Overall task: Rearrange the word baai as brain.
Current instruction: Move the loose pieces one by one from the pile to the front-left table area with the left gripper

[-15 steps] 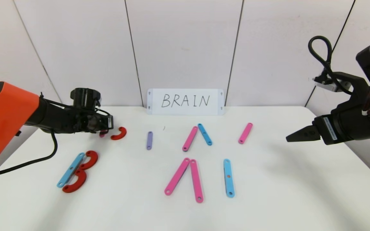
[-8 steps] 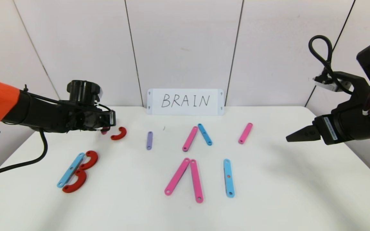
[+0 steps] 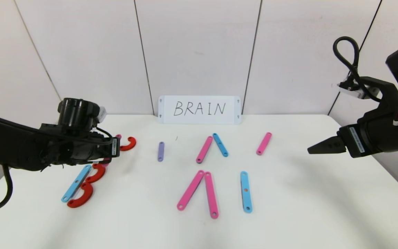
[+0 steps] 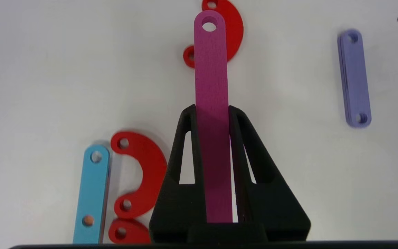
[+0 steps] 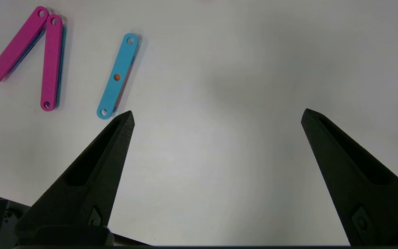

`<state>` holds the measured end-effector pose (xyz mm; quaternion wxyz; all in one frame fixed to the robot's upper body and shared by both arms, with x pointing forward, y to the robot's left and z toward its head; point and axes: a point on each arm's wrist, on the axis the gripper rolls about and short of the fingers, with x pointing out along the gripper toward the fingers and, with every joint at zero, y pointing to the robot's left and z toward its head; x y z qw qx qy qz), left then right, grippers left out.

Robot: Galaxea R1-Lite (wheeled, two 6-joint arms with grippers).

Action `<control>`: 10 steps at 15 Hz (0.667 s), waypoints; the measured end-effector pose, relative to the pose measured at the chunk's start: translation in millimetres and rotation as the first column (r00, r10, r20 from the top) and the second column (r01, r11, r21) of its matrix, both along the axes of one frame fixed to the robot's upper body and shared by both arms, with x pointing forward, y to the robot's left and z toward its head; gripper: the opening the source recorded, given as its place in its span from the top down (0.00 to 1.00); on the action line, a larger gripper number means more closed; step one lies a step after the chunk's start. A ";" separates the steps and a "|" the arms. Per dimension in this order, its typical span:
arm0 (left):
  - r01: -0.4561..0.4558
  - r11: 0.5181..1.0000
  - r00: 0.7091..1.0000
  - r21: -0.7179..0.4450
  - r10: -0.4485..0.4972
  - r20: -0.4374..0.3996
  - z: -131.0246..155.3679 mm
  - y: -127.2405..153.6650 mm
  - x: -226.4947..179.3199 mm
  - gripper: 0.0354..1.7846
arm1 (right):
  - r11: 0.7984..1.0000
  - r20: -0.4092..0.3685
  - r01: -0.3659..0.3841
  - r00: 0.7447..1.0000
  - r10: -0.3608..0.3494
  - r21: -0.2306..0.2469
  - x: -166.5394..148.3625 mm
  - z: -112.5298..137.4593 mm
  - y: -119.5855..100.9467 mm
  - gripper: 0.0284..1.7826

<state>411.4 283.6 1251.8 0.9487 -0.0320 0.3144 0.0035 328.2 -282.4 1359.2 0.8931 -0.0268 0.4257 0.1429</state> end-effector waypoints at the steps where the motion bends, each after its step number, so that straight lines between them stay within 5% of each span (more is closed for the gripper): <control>1: 0.014 1.000 1.000 0.002 -0.014 -0.018 -3.3 -3.2 -10.5 0.87 | 1.000 0.001 -0.002 1.000 0.002 -0.004 -0.4 -0.2 1.1 0.05; 5: 0.071 0.997 0.995 -0.007 -0.072 -0.066 -12.3 -20.2 -47.5 0.87 | 1.000 0.001 0.006 1.000 -0.006 -0.025 -1.4 -1.0 2.8 0.05; 10: -0.012 1.000 0.999 -0.016 0.011 -0.036 -12.6 -34.0 -62.1 0.87 | 1.000 0.000 0.005 1.000 -0.005 -0.025 -1.5 -1.0 3.1 0.05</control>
